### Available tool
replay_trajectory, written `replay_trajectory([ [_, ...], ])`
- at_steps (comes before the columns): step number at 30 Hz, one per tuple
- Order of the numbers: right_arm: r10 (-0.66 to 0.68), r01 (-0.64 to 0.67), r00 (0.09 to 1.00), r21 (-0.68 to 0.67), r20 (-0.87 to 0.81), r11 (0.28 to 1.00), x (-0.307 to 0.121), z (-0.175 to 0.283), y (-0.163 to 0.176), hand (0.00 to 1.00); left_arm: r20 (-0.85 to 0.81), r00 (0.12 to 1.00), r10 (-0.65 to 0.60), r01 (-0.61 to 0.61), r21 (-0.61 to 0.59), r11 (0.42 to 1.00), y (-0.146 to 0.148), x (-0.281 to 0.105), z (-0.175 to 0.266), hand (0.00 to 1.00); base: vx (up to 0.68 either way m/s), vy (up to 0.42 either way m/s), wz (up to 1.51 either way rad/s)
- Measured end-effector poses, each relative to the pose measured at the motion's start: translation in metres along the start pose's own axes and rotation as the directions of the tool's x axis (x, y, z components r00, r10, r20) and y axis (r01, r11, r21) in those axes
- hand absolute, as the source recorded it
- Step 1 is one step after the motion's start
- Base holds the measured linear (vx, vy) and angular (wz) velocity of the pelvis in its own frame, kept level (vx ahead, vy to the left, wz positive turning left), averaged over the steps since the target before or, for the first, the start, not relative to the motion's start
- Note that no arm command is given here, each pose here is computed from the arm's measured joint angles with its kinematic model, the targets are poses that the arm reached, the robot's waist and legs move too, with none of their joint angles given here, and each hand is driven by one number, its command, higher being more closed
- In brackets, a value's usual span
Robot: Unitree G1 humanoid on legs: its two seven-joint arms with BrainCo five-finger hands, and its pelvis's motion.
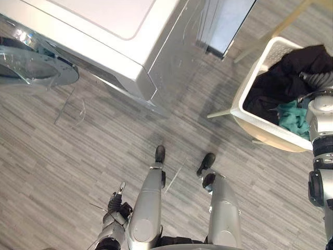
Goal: Pick up the laundry basket with both hands and put the clothes into the washing machine.
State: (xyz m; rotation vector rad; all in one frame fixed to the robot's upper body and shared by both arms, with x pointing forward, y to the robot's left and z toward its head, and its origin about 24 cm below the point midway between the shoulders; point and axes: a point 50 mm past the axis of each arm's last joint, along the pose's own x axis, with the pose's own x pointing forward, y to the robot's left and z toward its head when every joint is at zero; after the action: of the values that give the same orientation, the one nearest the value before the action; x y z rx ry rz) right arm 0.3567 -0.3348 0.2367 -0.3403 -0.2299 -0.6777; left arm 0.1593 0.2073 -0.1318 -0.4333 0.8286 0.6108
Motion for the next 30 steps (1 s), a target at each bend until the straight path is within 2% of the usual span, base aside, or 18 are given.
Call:
replay_trajectory([
  [4, -0.034, 0.024, 0.996, 0.122, 0.08, 0.992, -0.012, 0.012, -0.006, 1.0, -0.035, 0.999, 0.04, -0.04, -0.003, 0.999, 0.013, -0.001, -0.008, 0.0, 0.04, 0.001, 0.07],
  [7, -0.054, 0.03, 0.988, 0.156, 0.148, 0.987, -0.028, 0.016, -0.012, 1.0, -0.072, 0.996, 0.06, -0.062, -0.024, 0.998, 0.019, -0.003, -0.017, 0.0, 0.06, 0.006, 0.08],
  [11, -0.09, 0.056, 0.978, 0.18, 0.186, 0.982, -0.062, 0.001, -0.029, 1.0, -0.085, 0.987, 0.133, -0.14, -0.082, 0.987, 0.041, -0.007, -0.02, 0.0, 0.13, -0.016, 0.12],
  [13, -0.106, 0.071, 0.974, 0.172, 0.2, 0.983, -0.077, -0.005, -0.039, 1.0, -0.02, 0.988, 0.155, -0.157, -0.161, 0.974, 0.047, -0.009, -0.003, 0.0, 0.14, -0.012, 0.16],
  [14, -0.119, 0.084, 0.968, 0.161, 0.221, 0.983, -0.091, -0.007, -0.047, 1.0, 0.098, 0.979, 0.178, -0.152, -0.228, 0.962, 0.054, -0.014, 0.025, 0.0, 0.1, 0.006, 0.1],
  [17, -0.132, 0.093, 0.958, 0.16, 0.256, 0.983, -0.106, -0.005, -0.05, 1.0, 0.324, 0.922, 0.211, -0.098, -0.333, 0.938, 0.059, -0.029, 0.082, 0.0, 0.09, 0.003, -0.04],
  [19, -0.144, 0.102, 0.953, 0.168, 0.265, 0.981, -0.115, -0.008, -0.051, 1.0, 0.536, 0.808, 0.245, -0.034, -0.373, 0.927, 0.062, -0.056, 0.132, 0.0, 0.07, -0.003, -0.2],
  [21, -0.147, 0.1, 0.954, 0.182, 0.263, 0.978, -0.118, -0.01, -0.049, 1.0, 0.642, 0.719, 0.266, -0.014, -0.369, 0.929, 0.063, -0.074, 0.157, 0.0, 0.07, 0.015, -0.24],
  [23, -0.148, 0.095, 0.95, 0.197, 0.275, 0.976, -0.12, -0.008, -0.048, 1.0, 0.694, 0.67, 0.265, 0.021, -0.374, 0.927, 0.057, -0.087, 0.17, 0.0, 0.05, 0.025, -0.19],
  [26, -0.128, 0.063, 0.947, 0.222, 0.295, 0.973, -0.124, -0.004, -0.044, 1.0, 0.784, 0.587, 0.202, 0.08, -0.305, 0.949, 0.039, -0.108, 0.187, 0.0, 0.02, 0.035, -0.31],
  [28, -0.101, 0.026, 0.951, 0.247, 0.294, 0.969, -0.126, -0.004, -0.039, 1.0, 0.836, 0.543, 0.079, 0.229, -0.238, 0.944, 0.007, -0.123, 0.195, 0.0, 0.0, 0.042, -0.32],
  [30, -0.06, -0.02, 0.956, 0.267, 0.288, 0.964, -0.127, -0.004, -0.031, 1.0, 0.857, 0.514, -0.038, 0.32, -0.151, 0.935, -0.019, -0.132, 0.196, 0.0, -0.02, 0.037, -0.38],
])
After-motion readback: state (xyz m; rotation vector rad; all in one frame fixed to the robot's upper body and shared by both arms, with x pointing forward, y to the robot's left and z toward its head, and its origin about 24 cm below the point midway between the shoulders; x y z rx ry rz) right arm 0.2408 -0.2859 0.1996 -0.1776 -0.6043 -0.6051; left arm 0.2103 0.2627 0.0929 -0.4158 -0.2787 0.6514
